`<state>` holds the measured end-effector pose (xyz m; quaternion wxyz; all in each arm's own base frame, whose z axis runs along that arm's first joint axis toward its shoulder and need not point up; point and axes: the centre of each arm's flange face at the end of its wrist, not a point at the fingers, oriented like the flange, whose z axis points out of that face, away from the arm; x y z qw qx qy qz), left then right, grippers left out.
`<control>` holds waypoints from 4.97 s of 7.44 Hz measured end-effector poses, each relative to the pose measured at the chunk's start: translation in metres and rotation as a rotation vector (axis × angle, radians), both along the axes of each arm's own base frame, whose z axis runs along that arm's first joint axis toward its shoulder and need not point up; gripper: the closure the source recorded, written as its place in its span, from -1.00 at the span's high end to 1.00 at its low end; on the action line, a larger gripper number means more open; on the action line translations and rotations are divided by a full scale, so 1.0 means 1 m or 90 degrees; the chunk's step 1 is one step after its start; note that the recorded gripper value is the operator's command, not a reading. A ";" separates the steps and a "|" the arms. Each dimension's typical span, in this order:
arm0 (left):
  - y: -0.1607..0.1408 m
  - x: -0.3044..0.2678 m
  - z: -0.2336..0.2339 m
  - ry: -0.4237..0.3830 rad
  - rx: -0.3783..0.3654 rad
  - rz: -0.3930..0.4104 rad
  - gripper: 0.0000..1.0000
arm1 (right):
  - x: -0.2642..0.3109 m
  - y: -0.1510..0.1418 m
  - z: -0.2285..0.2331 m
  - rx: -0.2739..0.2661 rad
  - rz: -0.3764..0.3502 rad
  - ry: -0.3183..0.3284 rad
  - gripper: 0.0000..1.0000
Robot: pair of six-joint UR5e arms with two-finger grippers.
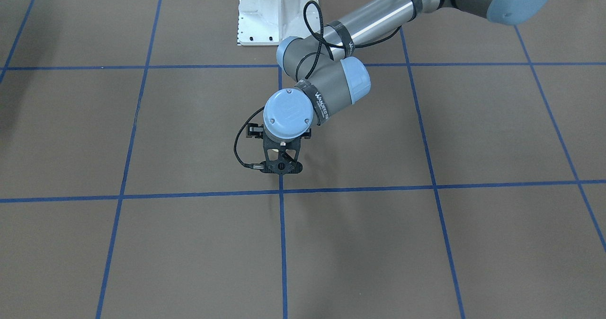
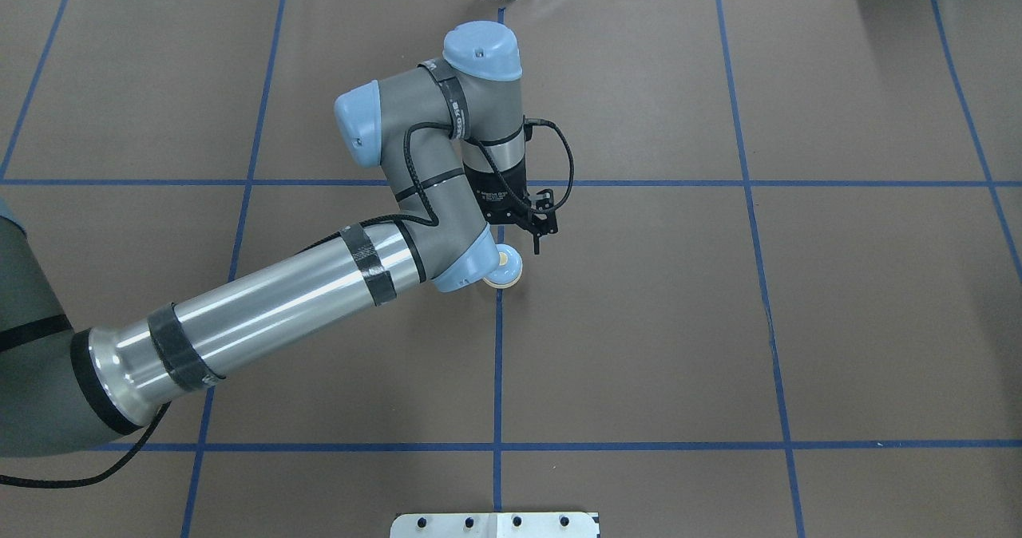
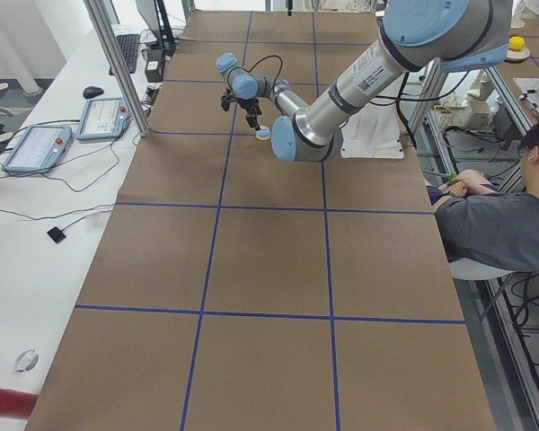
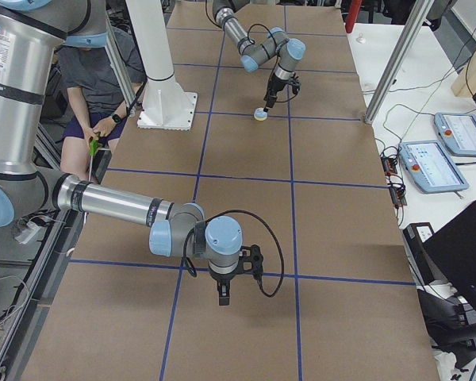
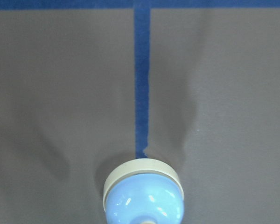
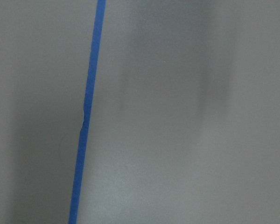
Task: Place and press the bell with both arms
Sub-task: 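Lower the bell onto the center grid line and open the left gripper, then withdraw the left arm away from the bell while the right arm enters, then move the right gripper over the top of the bell, then press down on the bell's button with the right gripper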
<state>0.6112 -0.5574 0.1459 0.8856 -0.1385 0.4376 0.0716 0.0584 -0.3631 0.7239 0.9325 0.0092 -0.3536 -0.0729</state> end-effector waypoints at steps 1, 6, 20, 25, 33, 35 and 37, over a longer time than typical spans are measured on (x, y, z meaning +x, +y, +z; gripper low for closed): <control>-0.021 -0.030 -0.009 0.012 0.010 -0.027 0.98 | 0.000 -0.003 -0.005 0.007 0.000 -0.001 1.00; -0.070 -0.198 0.087 0.043 0.139 -0.062 0.98 | -0.002 -0.051 -0.093 0.122 0.008 -0.011 1.00; 0.113 -0.726 0.528 -0.111 0.213 -0.141 0.99 | -0.420 -0.109 -0.499 0.040 0.124 -0.141 1.00; 0.128 -0.725 0.539 -0.110 0.206 -0.138 0.99 | -0.604 -0.093 -0.586 0.016 0.166 -0.070 -1.00; 0.140 -0.724 0.540 -0.110 0.207 -0.138 0.99 | -0.667 -0.079 -0.560 0.007 0.130 -0.014 -1.00; 0.145 -0.724 0.540 -0.110 0.207 -0.138 0.99 | -0.674 -0.076 -0.547 0.013 0.125 -0.024 -1.00; 0.150 -0.723 0.541 -0.110 0.206 -0.138 0.99 | -0.681 -0.077 -0.542 0.017 0.122 -0.035 -1.00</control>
